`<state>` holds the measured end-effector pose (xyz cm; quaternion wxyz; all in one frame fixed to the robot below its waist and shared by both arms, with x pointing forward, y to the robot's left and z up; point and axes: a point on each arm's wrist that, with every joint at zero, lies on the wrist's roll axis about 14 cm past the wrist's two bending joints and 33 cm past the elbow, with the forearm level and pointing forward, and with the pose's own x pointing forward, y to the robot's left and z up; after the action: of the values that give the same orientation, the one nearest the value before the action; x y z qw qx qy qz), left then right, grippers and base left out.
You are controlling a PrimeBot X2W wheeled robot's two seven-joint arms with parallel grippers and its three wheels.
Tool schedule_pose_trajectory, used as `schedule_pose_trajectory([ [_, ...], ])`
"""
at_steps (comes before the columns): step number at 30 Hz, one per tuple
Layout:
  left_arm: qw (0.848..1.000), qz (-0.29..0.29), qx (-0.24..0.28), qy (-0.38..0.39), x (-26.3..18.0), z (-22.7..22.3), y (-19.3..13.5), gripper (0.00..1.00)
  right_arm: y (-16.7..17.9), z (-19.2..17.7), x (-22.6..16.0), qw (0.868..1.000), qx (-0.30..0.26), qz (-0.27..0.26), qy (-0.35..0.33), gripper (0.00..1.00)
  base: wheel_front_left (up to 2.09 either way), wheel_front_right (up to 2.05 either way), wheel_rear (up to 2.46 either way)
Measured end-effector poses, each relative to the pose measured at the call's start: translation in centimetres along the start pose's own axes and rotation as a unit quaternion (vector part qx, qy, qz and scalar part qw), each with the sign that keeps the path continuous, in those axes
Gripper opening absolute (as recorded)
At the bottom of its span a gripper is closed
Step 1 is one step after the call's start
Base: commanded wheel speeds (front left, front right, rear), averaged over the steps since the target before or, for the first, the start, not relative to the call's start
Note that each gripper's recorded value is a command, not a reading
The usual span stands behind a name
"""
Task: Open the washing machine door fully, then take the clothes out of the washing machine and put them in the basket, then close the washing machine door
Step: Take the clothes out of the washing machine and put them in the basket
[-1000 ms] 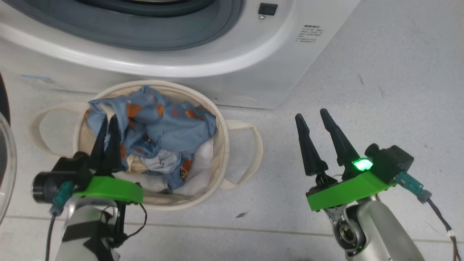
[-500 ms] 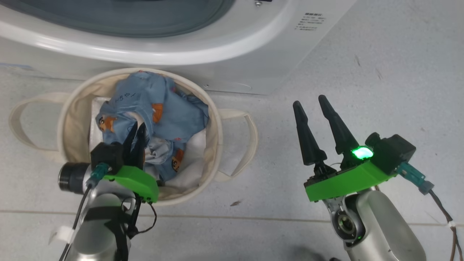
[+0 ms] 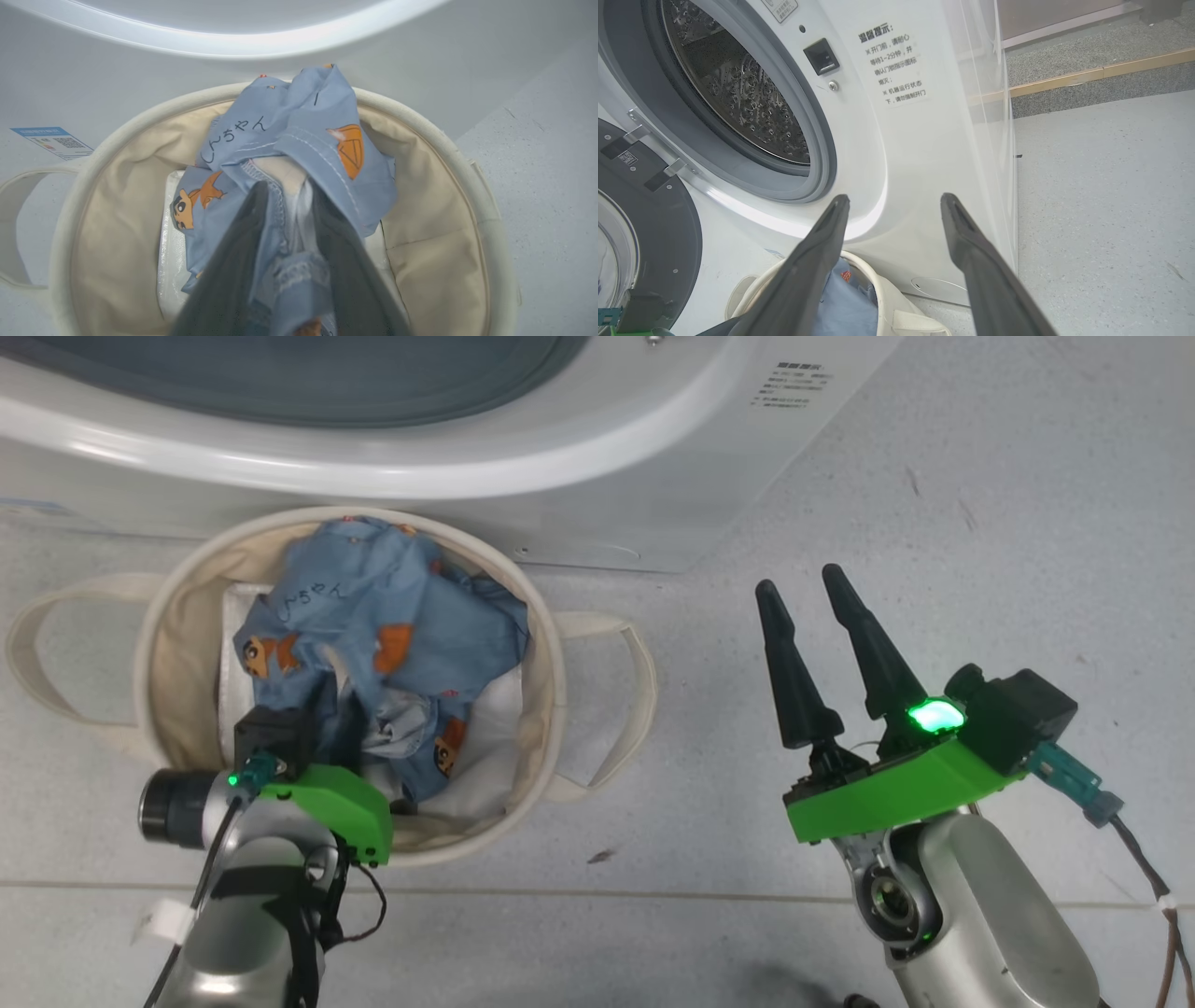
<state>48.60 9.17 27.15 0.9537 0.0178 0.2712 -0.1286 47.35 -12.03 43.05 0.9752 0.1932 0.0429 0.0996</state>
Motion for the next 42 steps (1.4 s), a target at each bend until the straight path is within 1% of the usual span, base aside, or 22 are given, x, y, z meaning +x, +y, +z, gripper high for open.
schedule_pose_trajectory([
  [7, 0.999, 0.02, -0.01, -0.044, -0.7, 3.2, 1.1, 1.0, 1.0, 1.0, 0.1, 1.0, 0.0, 0.013, -0.012, 1.0, 0.0, 0.0, 0.0],
  [13, 0.996, 0.041, -0.024, -0.077, -2.7, 4.8, 2.3, 1.0, 2.0, 1.9, -0.1, 0.999, 0.0, 0.024, -0.021, 1.0, 0.0, 0.0, 0.0],
  [19, 0.985, 0.063, -0.05, -0.154, -5.2, 9.2, 3.6, 1.0, 2.8, 2.9, -0.7, 0.999, 0.0, 0.029, -0.033, 1.0, 0.0, 0.0, 0.0],
  [20, 0.985, 0.063, -0.05, -0.154, -5.2, 9.2, 3.6, 1.0, 2.8, 2.9, -0.7, 0.999, 0.0, 0.029, -0.033, 1.0, 0.0, 0.0, 0.0],
  [23, 0.977, 0.07, -0.052, -0.197, -7.0, 11.6, 4.0, 1.0, 3.2, 3.0, -1.4, 0.999, 0.0, 0.031, -0.032, 1.0, 0.0, 0.0, 0.0],
  [30, 0.961, 0.068, -0.061, -0.262, -11.4, 14.8, 3.6, 1.0, 4.5, 4.0, -2.4, 0.998, -0.005, 0.042, -0.042, 1.0, 0.0, 0.0, 0.0],
  [33, 0.955, 0.06, -0.07, -0.282, -13.0, 15.7, 2.8, 1.0, 4.7, 4.0, -3.1, 0.998, -0.012, 0.042, -0.04, 1.0, 0.0, 0.0, 0.0],
  [38, 0.953, 0.062, -0.066, -0.29, -15.4, 15.4, 1.9, 1.0, 4.5, 4.3, -4.3, 0.998, -0.018, 0.035, -0.043, 1.0, 0.0, 0.0, 0.0],
  [42, 0.952, 0.064, -0.063, -0.293, -17.0, 15.0, 1.4, 1.0, 5.1, 5.1, -4.8, 0.998, -0.02, 0.04, -0.053, 1.0, 0.0, 0.0, 0.0],
])
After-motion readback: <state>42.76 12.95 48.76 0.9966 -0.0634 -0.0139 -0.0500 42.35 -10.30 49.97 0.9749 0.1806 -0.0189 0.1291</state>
